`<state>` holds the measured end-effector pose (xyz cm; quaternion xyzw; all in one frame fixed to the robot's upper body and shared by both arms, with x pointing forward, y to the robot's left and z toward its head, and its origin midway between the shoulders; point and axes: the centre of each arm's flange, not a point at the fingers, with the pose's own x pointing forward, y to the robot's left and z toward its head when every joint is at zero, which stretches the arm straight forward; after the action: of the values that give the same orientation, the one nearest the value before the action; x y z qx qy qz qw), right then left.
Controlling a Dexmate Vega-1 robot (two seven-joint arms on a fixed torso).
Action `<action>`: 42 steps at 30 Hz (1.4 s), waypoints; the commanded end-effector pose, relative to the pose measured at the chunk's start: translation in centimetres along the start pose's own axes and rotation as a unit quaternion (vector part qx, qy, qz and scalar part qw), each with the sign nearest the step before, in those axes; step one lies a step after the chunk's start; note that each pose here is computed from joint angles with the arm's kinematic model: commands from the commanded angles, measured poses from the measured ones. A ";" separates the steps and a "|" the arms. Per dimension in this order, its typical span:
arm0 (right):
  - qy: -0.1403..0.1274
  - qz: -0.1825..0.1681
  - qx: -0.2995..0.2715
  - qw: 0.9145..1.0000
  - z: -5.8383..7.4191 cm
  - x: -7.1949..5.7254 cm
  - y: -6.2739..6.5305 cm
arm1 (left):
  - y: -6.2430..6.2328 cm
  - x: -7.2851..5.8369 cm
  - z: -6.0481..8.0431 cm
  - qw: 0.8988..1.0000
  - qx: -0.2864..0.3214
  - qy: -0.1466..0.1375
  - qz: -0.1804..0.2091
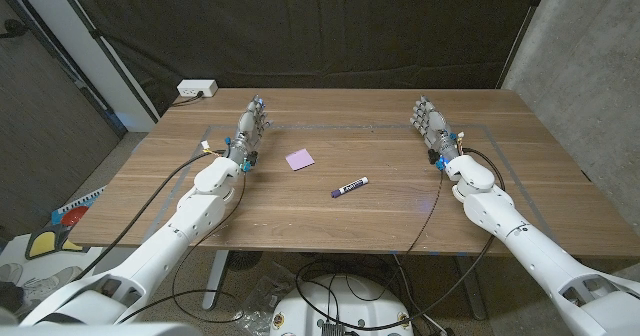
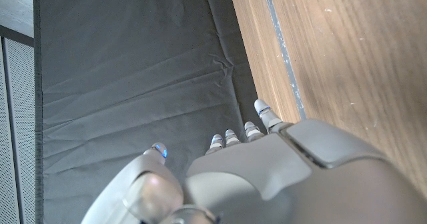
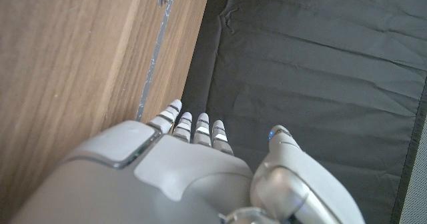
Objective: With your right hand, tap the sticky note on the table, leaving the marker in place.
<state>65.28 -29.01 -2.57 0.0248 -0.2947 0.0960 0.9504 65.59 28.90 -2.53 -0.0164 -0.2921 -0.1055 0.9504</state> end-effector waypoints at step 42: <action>-0.060 0.072 -0.354 0.930 6.1 1.2 10.7 | 1.0 -1.5 0.2 1.000 0.000 0.008 0.017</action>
<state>62.17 -21.12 1.96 -0.2722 -0.3421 0.0607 0.8973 64.88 29.87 -2.93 -0.0193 -0.2852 -0.0933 0.9537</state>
